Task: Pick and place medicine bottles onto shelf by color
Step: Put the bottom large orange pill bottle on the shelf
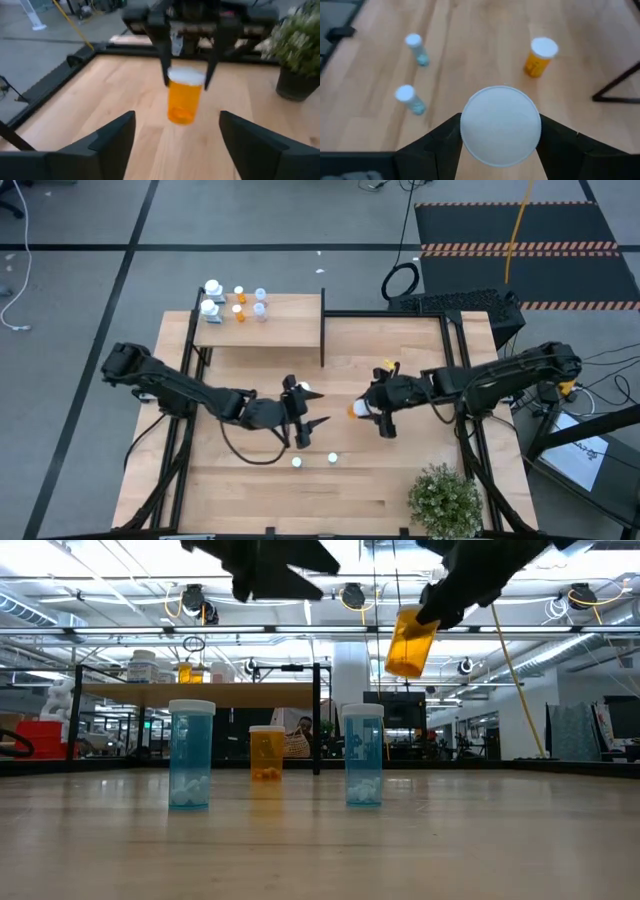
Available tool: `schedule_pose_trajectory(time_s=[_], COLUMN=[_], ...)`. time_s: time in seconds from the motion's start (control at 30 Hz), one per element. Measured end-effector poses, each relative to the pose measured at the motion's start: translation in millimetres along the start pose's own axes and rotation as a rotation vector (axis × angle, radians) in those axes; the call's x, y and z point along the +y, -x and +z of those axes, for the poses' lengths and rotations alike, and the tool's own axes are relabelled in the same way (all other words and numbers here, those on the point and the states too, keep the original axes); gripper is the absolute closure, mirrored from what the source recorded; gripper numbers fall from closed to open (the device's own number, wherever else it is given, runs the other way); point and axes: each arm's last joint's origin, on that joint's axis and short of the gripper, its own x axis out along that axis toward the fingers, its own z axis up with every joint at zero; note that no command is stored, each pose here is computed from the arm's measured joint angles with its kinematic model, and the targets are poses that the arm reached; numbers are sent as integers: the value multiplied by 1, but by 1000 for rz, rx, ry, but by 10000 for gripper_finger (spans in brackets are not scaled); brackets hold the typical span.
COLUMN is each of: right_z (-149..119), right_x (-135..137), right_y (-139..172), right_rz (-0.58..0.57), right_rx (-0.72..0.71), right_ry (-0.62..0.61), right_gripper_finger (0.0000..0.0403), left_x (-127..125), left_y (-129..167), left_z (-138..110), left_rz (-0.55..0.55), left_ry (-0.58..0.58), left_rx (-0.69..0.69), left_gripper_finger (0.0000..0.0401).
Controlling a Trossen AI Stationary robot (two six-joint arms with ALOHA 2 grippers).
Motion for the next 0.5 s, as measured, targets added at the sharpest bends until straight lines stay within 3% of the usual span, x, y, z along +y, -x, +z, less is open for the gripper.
schedule_pose_trajectory(time_s=[0.23,0.5], right_z=[1,4], right_x=[-12,-20], right_y=[-1,-2], right_rz=[-35,-59], right_rx=[-3,-27], right_ry=[11,40], right_gripper_finger=[187,187], left_x=[4,15], left_y=[-29,-63], left_z=[-19,-33], left_rz=[-31,-66], left_ry=[-1,-7], left_rx=[43,-16], left_gripper_finger=[57,60])
